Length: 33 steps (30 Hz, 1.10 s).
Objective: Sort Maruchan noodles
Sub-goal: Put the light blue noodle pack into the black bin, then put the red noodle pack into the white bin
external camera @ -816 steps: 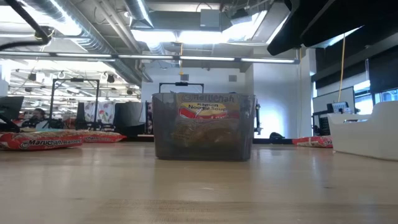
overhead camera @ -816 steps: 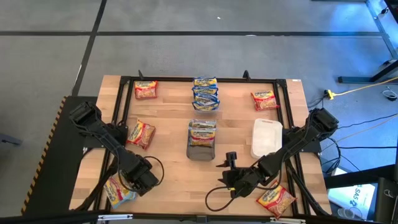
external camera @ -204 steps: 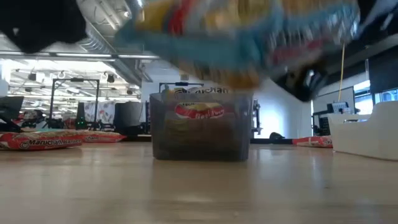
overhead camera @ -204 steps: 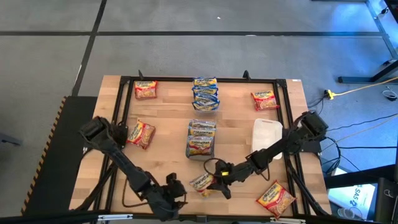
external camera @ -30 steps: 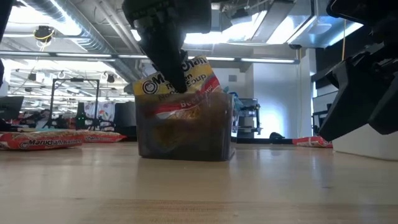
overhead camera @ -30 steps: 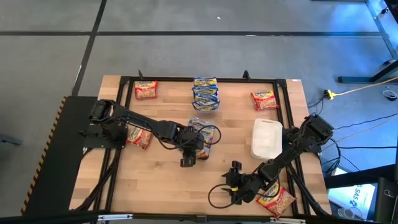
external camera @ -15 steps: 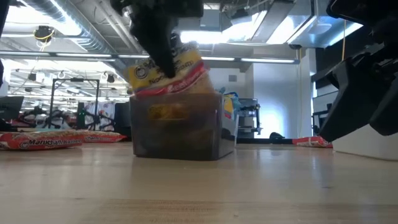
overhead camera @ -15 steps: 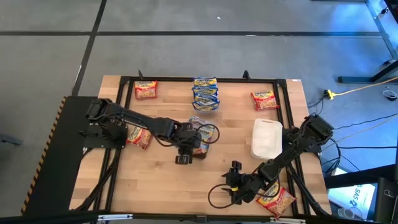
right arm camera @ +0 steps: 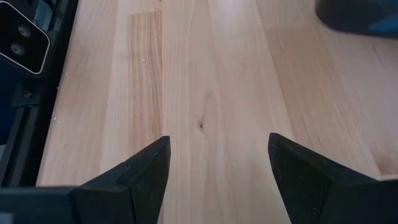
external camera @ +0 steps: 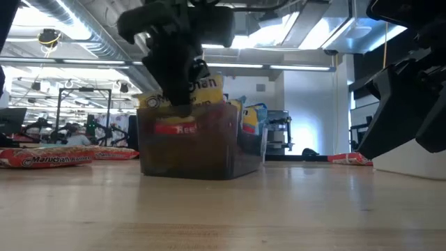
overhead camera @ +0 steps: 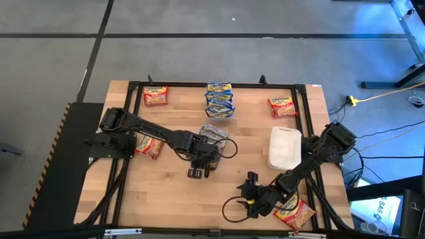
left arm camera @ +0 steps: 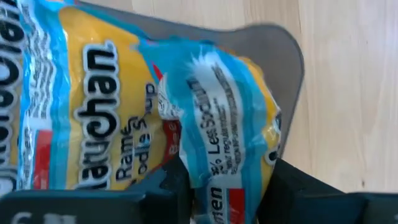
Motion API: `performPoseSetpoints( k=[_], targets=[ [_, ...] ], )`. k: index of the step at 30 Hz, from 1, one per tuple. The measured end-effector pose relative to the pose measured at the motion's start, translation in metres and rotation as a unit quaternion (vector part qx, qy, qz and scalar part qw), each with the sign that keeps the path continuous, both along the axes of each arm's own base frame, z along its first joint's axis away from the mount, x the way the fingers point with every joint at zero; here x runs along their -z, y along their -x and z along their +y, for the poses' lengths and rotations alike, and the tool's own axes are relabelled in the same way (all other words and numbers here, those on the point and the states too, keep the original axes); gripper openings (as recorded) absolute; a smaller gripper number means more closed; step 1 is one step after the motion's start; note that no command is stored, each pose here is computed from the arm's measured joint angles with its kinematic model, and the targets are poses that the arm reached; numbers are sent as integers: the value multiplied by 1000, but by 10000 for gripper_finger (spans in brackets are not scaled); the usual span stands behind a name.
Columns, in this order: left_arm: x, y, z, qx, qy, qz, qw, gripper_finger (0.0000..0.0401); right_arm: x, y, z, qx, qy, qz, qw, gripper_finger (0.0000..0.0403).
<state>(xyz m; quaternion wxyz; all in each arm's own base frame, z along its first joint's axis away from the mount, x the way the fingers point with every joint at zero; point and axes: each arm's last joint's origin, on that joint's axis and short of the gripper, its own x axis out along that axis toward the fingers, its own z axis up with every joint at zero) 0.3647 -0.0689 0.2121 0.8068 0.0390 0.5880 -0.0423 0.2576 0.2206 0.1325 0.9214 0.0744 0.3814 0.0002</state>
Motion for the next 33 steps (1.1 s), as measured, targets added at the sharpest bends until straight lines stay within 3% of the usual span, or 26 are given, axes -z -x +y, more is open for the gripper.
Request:
performPoseSetpoints(
  k=[9,14,21,26,33],
  targets=[
    [4,-14,4,-29,42,-46,998,127,0,0,0,0,0,0,1000,246],
    [11,-18,4,-33,45,-42,998,157,0,0,0,0,1,1,1000,246],
    [4,-24,9,-94,77,-74,990,199,0,0,0,-2,2,2,1000,246],
    [-13,-25,12,-112,77,-61,989,201,0,0,0,-6,-1,5,1000,246],
    [-61,-14,0,-100,25,-39,994,200,0,0,0,-8,-3,7,1000,246]
  ],
)
